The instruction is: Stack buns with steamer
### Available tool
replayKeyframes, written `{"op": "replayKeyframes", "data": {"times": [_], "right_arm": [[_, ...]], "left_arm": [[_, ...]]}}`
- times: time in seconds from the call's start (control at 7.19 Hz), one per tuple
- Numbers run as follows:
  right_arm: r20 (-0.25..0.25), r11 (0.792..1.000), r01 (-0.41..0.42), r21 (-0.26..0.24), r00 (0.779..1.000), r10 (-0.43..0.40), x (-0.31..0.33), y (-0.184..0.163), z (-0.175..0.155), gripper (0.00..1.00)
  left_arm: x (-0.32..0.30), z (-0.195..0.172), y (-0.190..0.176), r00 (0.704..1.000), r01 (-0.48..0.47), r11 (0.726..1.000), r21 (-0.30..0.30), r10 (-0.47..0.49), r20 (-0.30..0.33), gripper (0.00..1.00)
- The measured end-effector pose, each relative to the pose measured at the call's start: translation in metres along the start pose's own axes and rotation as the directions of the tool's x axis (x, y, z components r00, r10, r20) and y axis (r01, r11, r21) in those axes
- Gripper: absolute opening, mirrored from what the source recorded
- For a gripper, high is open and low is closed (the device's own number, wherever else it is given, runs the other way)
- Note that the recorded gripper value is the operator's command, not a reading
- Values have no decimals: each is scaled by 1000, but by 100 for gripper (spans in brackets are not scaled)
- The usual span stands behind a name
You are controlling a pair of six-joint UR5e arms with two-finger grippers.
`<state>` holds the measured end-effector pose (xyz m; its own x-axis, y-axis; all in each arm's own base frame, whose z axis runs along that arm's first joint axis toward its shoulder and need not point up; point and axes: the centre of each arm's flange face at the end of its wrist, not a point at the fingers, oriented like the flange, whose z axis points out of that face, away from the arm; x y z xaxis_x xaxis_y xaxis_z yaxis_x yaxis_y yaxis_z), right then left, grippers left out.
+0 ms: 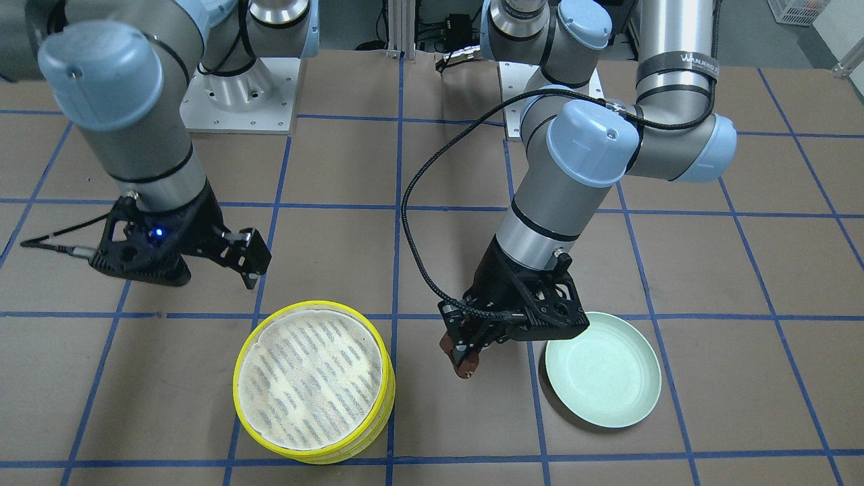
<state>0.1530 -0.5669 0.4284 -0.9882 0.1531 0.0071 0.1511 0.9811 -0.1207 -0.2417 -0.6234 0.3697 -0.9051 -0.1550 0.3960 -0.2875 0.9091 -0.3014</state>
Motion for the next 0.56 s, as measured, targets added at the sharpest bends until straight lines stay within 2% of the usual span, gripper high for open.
{"op": "replayKeyframes", "data": {"times": [0.14, 0.42, 0.56], "right_arm": [[-1, 1000, 9, -10, 1000, -9, 4, 22, -31, 100], [9, 995, 96, 6, 995, -96, 11, 55, -78, 100], [6, 989, 146, -6, 989, -146, 14, 68, -90, 100]], "left_arm": [[13, 9, 7, 998, 9, 1000, -12, -10, -57, 0], [44, 39, 30, 990, 24, 1000, -14, -26, -137, 0], [60, 58, 44, 983, 39, 999, -16, -41, -178, 18]]}}
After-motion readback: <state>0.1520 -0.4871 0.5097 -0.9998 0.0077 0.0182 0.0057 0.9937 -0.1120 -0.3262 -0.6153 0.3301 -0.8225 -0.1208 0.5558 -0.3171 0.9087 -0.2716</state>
